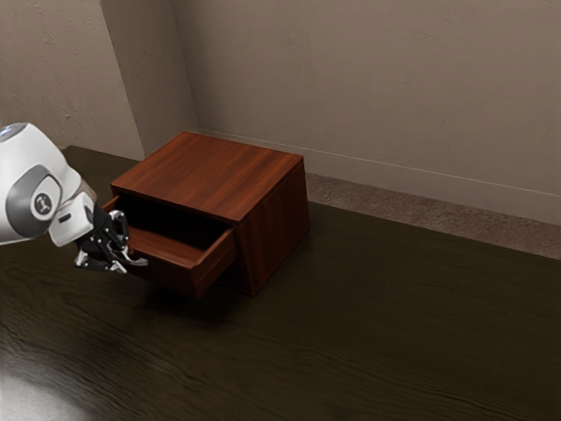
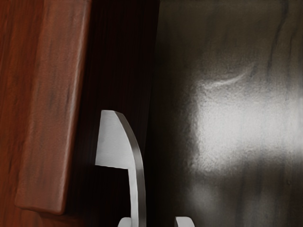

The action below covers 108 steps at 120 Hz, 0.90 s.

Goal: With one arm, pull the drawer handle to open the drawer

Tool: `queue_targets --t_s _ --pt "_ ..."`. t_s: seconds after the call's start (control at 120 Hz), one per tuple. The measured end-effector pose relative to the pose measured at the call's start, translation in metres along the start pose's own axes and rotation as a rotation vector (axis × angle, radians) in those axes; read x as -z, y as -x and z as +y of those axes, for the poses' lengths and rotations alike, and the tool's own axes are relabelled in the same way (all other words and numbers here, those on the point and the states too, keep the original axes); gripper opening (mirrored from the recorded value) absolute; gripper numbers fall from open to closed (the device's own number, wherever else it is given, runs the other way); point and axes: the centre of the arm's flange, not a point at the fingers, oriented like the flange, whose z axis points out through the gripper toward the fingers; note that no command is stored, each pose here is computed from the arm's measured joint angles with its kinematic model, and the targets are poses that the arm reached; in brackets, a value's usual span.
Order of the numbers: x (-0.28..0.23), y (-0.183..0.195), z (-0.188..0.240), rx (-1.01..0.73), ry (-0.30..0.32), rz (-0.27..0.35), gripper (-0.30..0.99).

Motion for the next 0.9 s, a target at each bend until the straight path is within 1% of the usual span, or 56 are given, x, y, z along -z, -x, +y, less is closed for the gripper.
queue_targets --t_s 0.8,0.9 --pt "0.012 -0.006 0.025 -0.014 -0.034 -0.004 0.07" --pt "0.013 0.002 0.028 -0.005 -0.040 -0.012 0.06"
